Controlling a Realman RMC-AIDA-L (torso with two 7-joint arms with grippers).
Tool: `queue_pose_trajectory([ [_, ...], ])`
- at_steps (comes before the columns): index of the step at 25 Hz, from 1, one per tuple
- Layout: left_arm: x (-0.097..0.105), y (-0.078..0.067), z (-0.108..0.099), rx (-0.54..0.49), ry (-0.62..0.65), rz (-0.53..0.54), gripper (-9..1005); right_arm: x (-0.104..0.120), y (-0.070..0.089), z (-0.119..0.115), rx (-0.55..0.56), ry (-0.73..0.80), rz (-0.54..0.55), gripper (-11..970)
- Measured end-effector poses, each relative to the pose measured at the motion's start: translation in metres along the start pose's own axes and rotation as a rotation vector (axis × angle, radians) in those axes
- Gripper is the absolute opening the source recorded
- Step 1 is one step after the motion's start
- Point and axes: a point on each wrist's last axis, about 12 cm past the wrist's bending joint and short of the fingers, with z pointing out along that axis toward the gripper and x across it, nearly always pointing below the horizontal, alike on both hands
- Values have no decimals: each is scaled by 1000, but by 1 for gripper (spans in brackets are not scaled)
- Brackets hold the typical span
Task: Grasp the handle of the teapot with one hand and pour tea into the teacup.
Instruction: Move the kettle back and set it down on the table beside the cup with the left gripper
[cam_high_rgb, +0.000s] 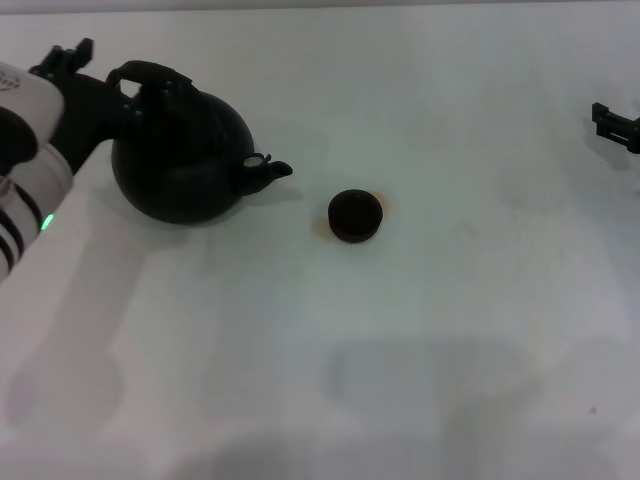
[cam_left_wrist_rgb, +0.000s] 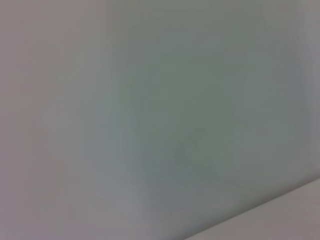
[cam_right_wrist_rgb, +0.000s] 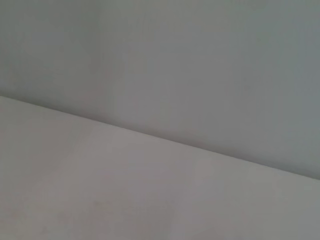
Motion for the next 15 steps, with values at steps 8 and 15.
queue_pose_trajectory([
  [8, -2, -16, -4, 112, 51, -71, 742, 0, -4, -2, 10, -1, -3, 845],
  [15, 2, -8, -35, 47, 51, -44, 739, 5, -6, -5, 23, 12, 4, 845],
])
